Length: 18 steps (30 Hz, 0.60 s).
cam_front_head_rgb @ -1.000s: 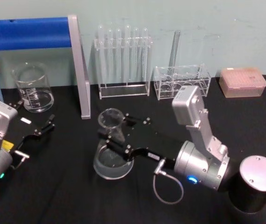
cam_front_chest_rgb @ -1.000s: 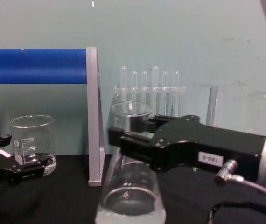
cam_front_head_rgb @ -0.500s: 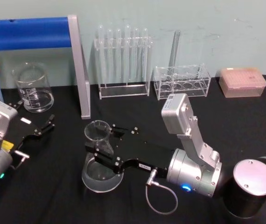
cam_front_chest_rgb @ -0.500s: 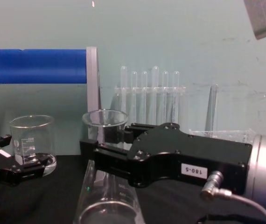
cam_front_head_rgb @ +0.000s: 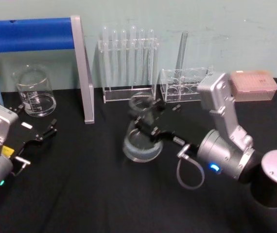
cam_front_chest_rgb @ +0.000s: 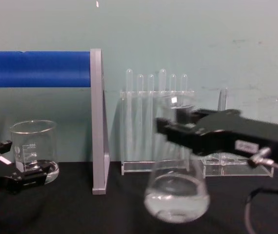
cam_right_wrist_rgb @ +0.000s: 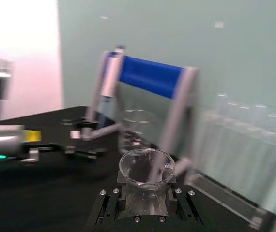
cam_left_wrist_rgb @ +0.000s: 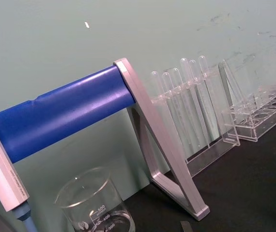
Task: Grasp the erlenmeyer flask with one hand, shake it three times, then place it back.
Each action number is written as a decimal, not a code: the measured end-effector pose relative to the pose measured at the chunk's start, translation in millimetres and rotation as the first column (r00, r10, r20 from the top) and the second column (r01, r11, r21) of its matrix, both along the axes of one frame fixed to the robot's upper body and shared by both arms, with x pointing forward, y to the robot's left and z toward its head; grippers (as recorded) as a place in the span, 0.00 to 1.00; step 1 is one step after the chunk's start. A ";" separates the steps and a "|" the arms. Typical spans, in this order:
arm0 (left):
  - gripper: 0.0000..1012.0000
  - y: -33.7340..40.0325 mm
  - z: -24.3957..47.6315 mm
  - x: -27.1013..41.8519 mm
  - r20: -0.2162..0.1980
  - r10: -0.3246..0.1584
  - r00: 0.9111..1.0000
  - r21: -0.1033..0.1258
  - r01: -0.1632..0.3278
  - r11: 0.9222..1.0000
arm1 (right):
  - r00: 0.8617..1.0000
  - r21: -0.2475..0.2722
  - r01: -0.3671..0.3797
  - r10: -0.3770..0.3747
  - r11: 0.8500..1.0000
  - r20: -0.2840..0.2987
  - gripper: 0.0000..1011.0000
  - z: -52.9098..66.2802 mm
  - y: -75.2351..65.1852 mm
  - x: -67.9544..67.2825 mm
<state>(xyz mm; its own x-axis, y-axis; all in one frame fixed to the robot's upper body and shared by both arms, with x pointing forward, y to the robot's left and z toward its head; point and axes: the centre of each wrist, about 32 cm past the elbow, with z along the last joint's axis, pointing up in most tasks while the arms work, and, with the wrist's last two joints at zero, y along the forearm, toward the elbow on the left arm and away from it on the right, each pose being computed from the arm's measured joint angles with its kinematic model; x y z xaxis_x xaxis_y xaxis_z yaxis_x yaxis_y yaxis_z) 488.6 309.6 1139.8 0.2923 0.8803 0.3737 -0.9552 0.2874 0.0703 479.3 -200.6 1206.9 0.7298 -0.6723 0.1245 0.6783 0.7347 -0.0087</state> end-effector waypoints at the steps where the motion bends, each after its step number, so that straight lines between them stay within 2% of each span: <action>1: 0.99 0.0 0.0 0.0 0.000 0.000 1.000 0.000 0.000 1.000 | 0.999 0.001 0.038 -0.038 0.999 0.005 0.45 0.4 -5.6 3.0; 5: 0.99 0.0 0.0 0.0 0.000 0.000 1.000 0.000 0.000 1.000 | 0.994 0.002 0.105 -0.105 0.994 0.014 0.45 1.3 -16.4 8.2; 10: 0.99 0.0 0.0 0.0 0.000 0.000 1.000 0.000 0.000 1.000 | 0.971 0.010 0.238 -0.238 0.971 0.029 0.45 3.7 -40.4 15.6; 12: 0.99 0.0 0.0 0.0 0.000 0.000 1.000 0.000 0.000 1.000 | 0.967 0.011 0.254 -0.254 0.967 0.032 0.45 4.1 -43.6 16.2; 18: 0.99 0.0 0.0 0.0 0.000 0.000 1.000 0.000 0.000 1.000 | 0.927 0.022 0.371 -0.372 0.928 0.044 0.45 6.0 -67.4 18.6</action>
